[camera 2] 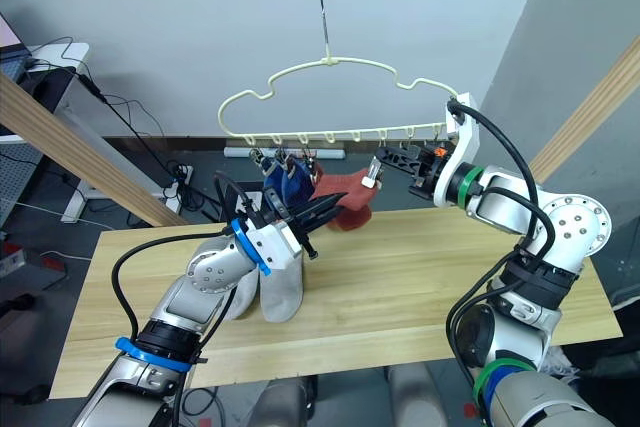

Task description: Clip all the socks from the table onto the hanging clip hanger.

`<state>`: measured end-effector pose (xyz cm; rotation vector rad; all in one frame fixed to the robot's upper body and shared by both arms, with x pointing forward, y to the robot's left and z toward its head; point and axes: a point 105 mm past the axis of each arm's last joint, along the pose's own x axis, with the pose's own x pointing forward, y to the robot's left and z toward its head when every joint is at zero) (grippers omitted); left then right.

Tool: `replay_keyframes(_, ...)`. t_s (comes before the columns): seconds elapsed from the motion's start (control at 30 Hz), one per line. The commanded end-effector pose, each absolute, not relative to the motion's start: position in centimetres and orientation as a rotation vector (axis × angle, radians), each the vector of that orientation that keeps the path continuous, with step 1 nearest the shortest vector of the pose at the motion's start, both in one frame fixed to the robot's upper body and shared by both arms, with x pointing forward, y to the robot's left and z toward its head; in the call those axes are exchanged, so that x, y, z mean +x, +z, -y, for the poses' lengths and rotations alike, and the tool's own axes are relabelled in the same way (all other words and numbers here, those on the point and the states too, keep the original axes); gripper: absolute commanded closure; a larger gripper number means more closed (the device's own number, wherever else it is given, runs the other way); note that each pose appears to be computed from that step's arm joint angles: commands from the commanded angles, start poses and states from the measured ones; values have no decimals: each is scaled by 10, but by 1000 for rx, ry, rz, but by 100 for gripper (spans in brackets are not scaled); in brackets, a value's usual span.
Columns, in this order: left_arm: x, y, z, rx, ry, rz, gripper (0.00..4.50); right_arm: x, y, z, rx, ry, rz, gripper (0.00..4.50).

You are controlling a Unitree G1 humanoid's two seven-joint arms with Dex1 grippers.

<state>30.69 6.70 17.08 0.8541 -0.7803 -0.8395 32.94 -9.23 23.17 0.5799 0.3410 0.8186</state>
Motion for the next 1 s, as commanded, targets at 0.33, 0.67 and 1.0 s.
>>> replay_keyframes(0.33, 299, 181, -61, 847, -840, 848, 450, 326, 228, 90, 607, 835, -366, 233)
replay_keyframes(0.67, 304, 177, -52, 779, -889, 794, 386, 303, 217, 142, 391, 705, -360, 0)
replay_keyframes(1.0, 304, 154, -64, 490, -1047, 467, 106, 283, 191, 151, -6, 576, -271, 0)
